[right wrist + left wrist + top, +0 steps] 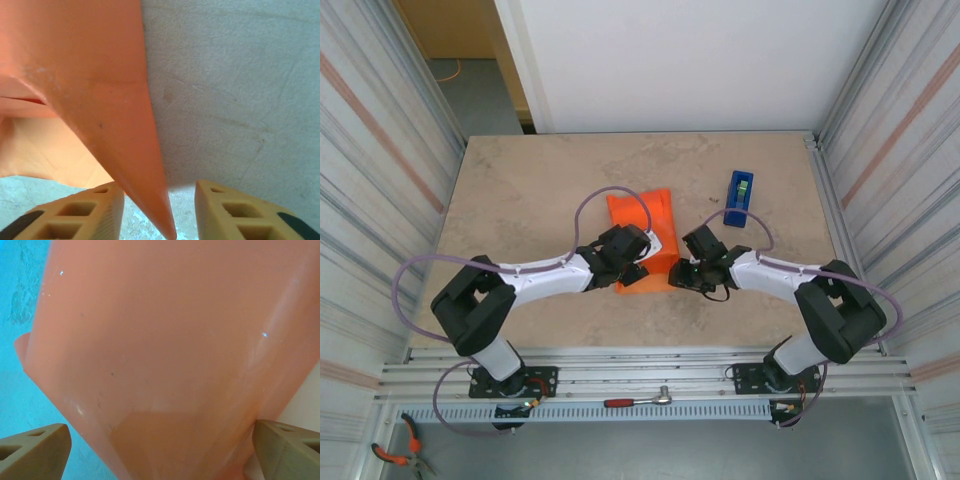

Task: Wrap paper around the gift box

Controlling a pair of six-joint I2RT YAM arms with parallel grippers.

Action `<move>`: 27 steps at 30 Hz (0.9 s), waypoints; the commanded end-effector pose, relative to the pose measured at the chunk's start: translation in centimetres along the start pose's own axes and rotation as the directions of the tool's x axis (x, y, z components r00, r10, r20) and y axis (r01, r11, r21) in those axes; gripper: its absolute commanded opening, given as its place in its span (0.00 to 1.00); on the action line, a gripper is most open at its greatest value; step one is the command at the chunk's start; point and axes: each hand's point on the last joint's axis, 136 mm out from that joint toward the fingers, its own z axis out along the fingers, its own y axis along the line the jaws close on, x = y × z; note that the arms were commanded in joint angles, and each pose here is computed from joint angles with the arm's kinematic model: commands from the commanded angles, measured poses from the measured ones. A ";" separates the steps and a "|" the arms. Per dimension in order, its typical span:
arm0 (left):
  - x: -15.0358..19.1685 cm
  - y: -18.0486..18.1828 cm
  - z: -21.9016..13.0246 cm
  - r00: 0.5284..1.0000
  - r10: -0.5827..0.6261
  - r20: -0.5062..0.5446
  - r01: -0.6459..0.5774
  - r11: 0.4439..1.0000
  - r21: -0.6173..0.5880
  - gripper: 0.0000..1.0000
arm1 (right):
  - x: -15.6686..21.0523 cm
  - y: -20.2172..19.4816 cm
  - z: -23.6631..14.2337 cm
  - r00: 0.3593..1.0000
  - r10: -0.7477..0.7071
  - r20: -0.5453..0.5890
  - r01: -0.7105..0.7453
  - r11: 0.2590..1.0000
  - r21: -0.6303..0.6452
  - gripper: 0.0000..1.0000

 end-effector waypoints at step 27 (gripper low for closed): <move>0.5 -0.9 0.7 0.999 0.040 -0.032 -0.040 0.999 -0.017 0.93 | -0.2 0.8 -0.3 0.999 0.046 -0.005 -0.046 0.993 -0.110 0.37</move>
